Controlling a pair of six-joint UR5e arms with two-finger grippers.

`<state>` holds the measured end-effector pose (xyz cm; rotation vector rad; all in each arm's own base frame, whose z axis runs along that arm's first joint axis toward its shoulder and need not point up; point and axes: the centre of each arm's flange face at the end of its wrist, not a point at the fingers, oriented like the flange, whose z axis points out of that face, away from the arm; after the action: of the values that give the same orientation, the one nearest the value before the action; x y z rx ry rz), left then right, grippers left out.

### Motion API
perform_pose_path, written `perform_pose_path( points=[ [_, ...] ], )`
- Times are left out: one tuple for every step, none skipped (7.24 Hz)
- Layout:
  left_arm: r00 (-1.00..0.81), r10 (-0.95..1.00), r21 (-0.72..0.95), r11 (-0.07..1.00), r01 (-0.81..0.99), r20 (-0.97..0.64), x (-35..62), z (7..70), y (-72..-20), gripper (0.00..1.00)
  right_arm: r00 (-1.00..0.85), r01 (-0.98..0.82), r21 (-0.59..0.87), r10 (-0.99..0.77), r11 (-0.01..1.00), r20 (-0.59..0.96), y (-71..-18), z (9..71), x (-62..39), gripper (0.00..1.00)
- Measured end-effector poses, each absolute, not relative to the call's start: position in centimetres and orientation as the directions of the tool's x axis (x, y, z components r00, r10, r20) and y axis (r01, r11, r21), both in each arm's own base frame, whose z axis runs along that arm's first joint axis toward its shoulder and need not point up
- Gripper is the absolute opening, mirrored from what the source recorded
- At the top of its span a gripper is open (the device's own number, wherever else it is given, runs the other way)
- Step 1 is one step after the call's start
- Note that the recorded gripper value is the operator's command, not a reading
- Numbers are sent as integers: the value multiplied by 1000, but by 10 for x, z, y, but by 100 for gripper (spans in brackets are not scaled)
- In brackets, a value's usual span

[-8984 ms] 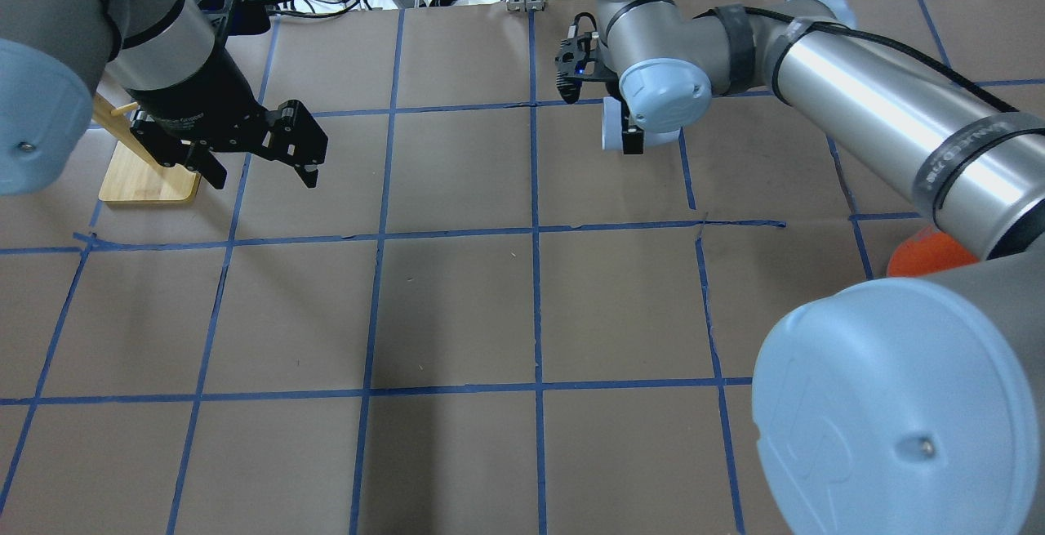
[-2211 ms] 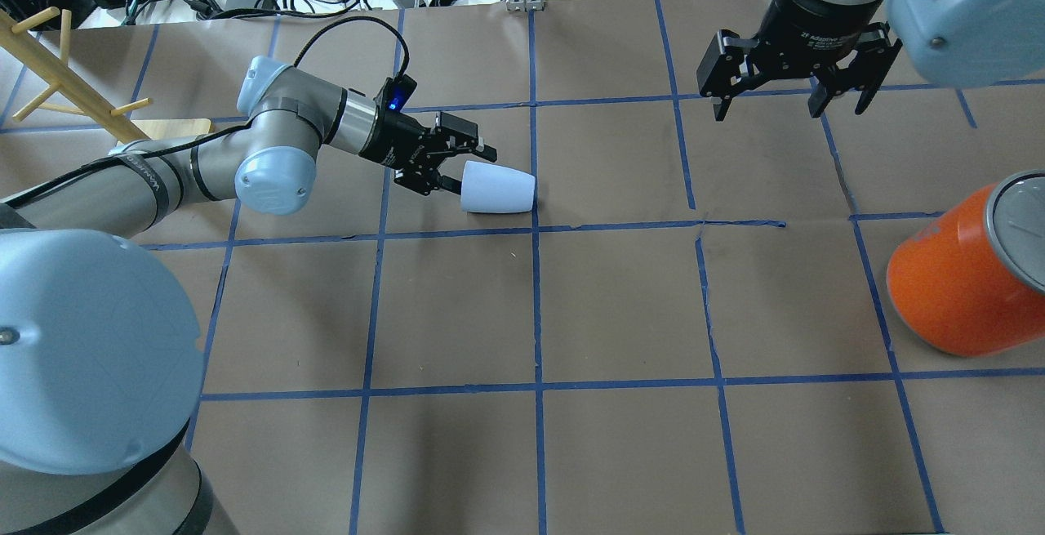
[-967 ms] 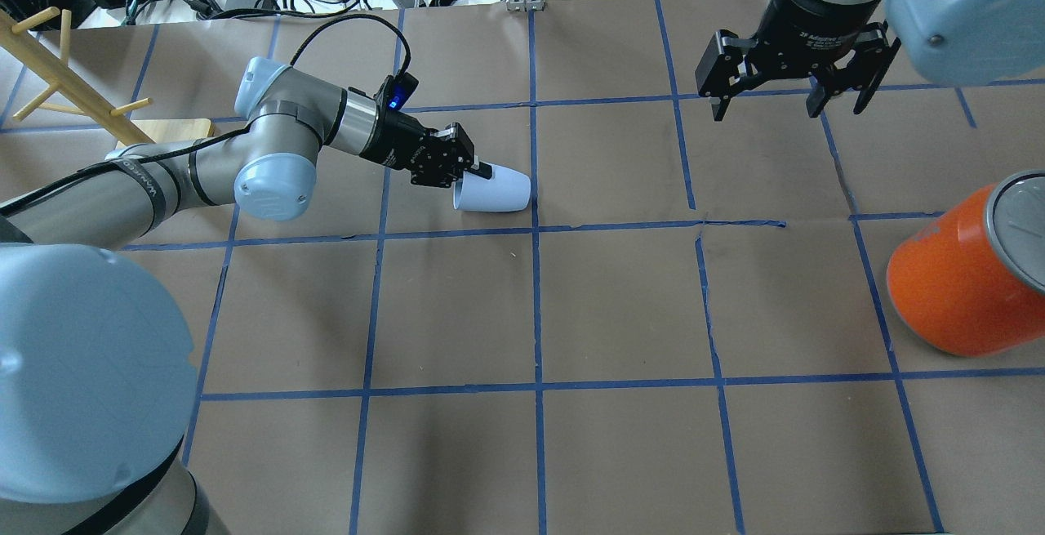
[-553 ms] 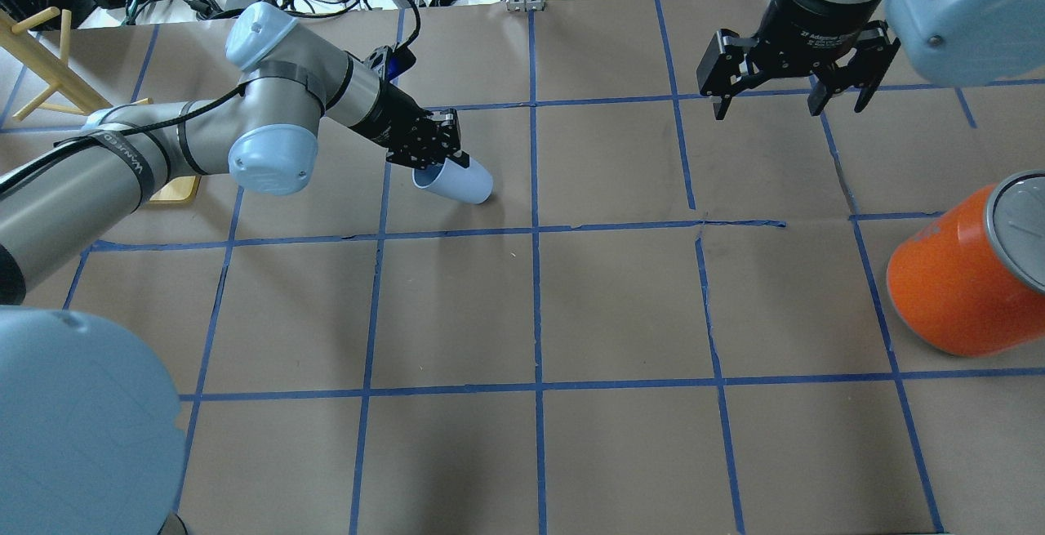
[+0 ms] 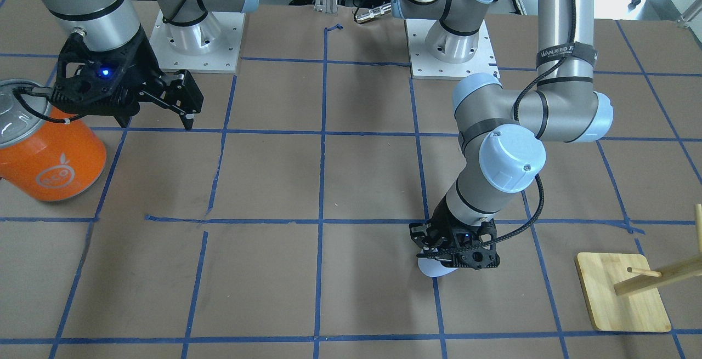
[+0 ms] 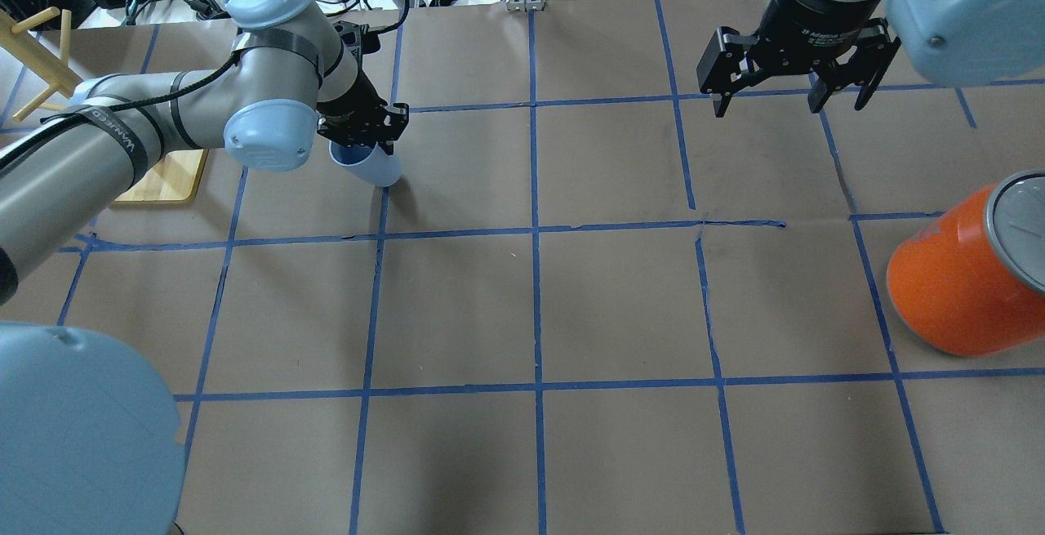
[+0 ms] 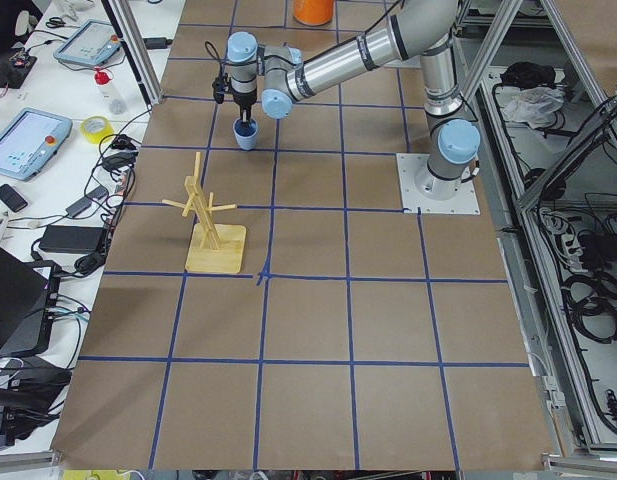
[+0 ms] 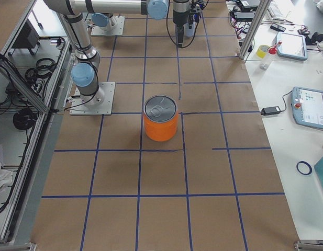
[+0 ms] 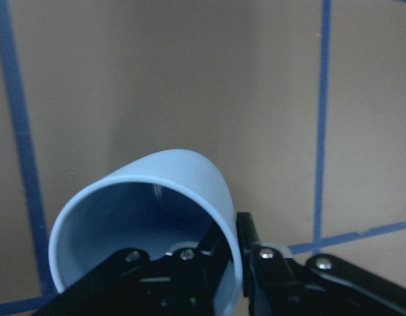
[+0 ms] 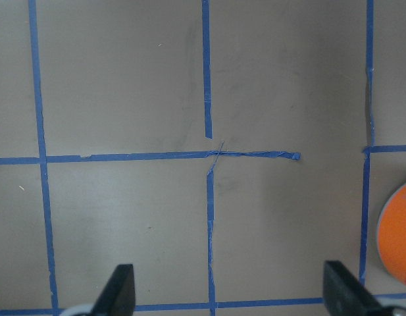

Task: Flip cup
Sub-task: 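Lift and rotate the cup upright with the left gripper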

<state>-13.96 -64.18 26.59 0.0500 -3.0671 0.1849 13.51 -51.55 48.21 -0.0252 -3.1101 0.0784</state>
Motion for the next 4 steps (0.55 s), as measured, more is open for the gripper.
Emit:
perform_pose_path(
  points=[
    [-999,-34,-144,989,-39,39,-130,274,-654,0,-999,13,-51,15,999,33,-515,482,134,100],
    [-999,-25,-156,987,-28,20,-115,278,-663,0,-999,11,-52,13,999,34,-516,482,134,100],
    [-1000,-3,-158,987,-3,-3,-97,278,-669,0,-999,10,-52,12,999,34,-516,482,134,100],
    [-1000,10,-154,988,14,-23,-82,274,-671,0,-999,10,-52,11,999,34,-516,482,134,100]
  ],
)
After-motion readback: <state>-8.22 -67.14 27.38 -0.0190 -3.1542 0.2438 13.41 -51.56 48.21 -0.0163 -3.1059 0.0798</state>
